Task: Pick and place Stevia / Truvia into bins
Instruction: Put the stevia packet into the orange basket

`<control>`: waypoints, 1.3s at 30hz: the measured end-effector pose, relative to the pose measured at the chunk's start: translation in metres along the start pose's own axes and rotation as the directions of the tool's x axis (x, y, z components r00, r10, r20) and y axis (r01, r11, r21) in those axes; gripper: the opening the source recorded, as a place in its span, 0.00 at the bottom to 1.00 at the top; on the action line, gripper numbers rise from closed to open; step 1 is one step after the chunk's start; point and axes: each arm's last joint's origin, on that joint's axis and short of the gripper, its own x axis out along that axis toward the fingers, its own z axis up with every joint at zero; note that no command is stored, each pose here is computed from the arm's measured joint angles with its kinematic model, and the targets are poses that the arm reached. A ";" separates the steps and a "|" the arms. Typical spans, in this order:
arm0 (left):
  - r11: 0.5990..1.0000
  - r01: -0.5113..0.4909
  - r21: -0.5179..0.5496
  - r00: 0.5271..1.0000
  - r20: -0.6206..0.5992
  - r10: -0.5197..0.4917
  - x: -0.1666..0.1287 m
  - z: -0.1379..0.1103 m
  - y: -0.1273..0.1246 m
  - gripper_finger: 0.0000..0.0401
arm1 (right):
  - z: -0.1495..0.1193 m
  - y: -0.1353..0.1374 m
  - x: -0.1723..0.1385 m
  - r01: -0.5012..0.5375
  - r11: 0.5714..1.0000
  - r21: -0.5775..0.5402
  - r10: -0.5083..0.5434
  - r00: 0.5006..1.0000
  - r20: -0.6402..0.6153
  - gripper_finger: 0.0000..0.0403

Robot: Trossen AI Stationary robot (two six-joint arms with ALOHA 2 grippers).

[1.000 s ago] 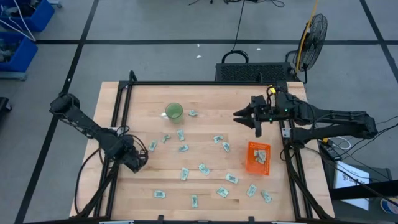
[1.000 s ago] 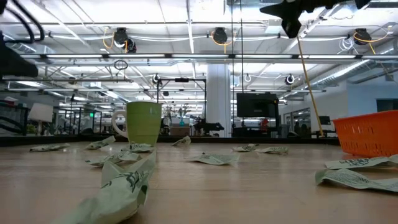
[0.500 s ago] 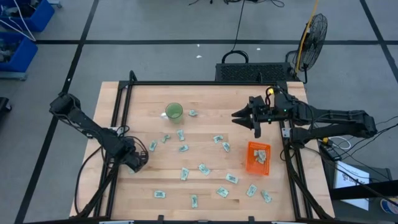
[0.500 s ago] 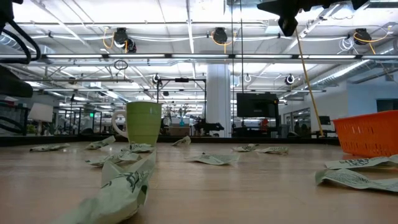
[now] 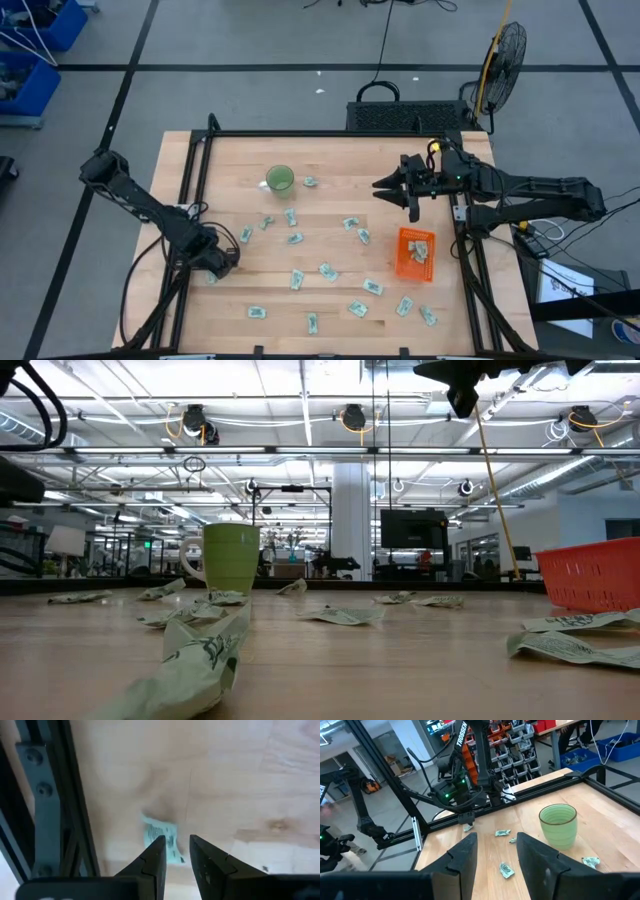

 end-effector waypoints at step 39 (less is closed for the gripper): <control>0.857 0.506 0.093 0.807 0.298 -0.509 -0.036 -0.038 -0.081 0.01 | 0.002 0.000 0.000 -0.004 1.000 -0.003 0.004 1.000 0.016 0.32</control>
